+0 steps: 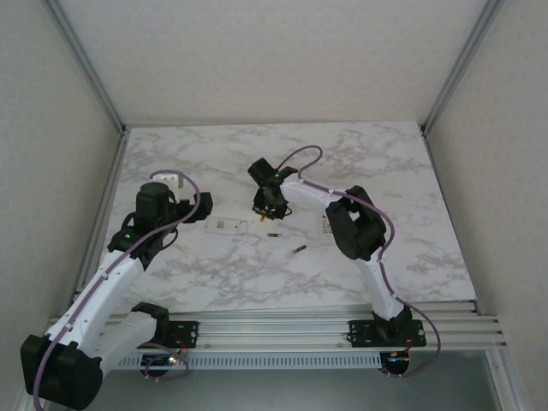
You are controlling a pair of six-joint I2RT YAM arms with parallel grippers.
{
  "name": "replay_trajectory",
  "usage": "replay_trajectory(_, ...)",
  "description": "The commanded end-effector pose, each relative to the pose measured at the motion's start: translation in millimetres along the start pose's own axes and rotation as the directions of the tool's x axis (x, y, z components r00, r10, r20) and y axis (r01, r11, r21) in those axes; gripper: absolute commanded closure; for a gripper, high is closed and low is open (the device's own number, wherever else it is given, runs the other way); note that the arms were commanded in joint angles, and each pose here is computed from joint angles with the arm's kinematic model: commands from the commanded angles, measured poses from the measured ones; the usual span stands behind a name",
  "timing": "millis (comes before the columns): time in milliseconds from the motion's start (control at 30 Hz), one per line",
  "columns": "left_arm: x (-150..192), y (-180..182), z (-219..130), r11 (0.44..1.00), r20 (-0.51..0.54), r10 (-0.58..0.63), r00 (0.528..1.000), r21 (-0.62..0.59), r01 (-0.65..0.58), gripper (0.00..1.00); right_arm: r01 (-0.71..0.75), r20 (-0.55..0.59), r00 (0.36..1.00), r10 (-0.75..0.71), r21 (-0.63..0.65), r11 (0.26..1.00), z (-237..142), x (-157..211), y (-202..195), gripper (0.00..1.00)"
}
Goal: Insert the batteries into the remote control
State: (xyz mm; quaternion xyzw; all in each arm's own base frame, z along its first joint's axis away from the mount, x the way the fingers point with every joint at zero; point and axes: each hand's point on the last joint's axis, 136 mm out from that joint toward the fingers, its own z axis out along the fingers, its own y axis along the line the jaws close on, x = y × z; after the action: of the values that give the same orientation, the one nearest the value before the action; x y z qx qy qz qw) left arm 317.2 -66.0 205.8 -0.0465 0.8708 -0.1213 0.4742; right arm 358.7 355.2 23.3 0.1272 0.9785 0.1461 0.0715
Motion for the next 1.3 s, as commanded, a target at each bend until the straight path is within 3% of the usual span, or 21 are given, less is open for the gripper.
replay_trajectory(0, -5, 5, -4, 1.000, 0.031, 0.003, 1.000, -0.018, -0.003, 0.00, 0.057, 0.051, 0.997, -0.055, -0.033, 0.998, -27, -3, 11, 0.90)
replay_trajectory(167, -7, 14, -5, 0.997, 0.045, -0.026, 0.999, -0.070, 0.029, 0.00, 0.142, 0.091, 0.987, -0.133, -0.101, 0.985, -68, 23, 25, 0.90)
replay_trajectory(367, -12, 31, -10, 0.986, 0.075, -0.045, 0.996, -0.157, 0.056, 0.00, 0.167, 0.031, 0.986, -0.164, -0.182, 0.969, -71, 86, 50, 0.90)
replay_trajectory(867, -13, 28, -13, 0.989, 0.084, -0.044, 0.995, -0.139, 0.055, 0.00, 0.177, 0.059, 0.983, -0.173, -0.070, 0.982, -18, 73, 60, 0.88)
replay_trajectory(1267, -13, 28, -12, 0.989, 0.082, -0.044, 0.996, -0.136, 0.055, 0.00, 0.176, 0.025, 0.984, -0.174, -0.059, 0.983, -7, 75, 56, 0.81)
